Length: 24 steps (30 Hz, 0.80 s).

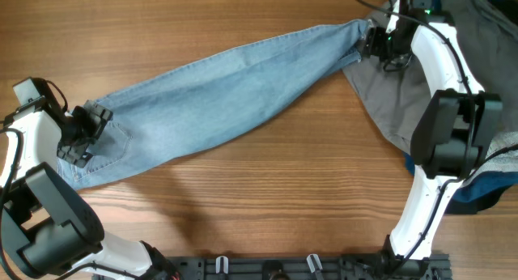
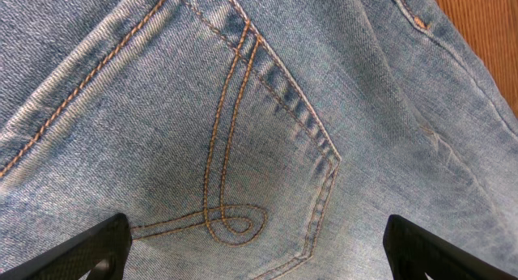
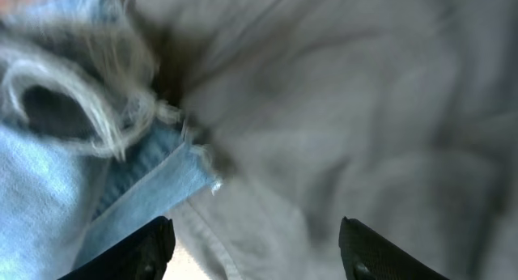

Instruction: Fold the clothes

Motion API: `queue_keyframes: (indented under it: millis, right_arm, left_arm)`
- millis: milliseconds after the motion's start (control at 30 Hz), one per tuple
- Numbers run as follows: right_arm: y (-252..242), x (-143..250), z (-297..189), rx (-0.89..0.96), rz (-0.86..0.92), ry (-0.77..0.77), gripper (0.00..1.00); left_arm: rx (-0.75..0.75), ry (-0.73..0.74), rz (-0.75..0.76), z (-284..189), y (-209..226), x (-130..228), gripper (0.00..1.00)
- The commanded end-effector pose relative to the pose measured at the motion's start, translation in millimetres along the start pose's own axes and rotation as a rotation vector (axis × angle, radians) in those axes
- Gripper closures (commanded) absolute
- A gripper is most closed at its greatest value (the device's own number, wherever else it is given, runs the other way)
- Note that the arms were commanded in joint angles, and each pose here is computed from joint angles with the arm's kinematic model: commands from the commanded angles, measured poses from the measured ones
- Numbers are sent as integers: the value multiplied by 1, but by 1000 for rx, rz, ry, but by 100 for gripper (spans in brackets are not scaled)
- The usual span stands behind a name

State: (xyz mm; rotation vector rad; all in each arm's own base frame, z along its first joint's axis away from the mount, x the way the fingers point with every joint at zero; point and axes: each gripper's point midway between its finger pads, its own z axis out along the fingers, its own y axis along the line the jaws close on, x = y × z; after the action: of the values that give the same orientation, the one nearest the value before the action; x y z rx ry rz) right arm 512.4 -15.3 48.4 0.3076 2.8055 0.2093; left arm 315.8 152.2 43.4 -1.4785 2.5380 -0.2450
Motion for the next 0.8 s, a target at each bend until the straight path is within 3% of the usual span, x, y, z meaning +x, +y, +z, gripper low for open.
queue_keyframes:
  millis: [0,133,333,433,500,567,600,767]
  right_arm:
    - [35,12,5,-193,-76,5,30]
    - [57,-1,18,-293,-118,-98,35]
    - [66,-7,17,-303,-134,-128,96]
    - [58,4,17,-267,-113,-82,96]
    - [34,-5,14,-131,-29,-114,96]
    - [28,-9,15,-97,-39,-133,71]
    - [27,-9,18,-94,-38,-132,68]
    - [37,-6,44,-163,-9,-114,69]
  left_arm:
    - [-11,14,-6,4,2,4,0]
    - [-13,17,-7,4,3,4,0]
    - [-13,17,-7,4,3,4,0]
    - [-13,17,-6,4,3,4,0]
    - [-13,17,-6,4,3,4,0]
    - [-13,17,-6,4,3,4,0]
    - [-12,16,-6,4,3,4,0]
    - [-12,16,-6,4,3,4,0]
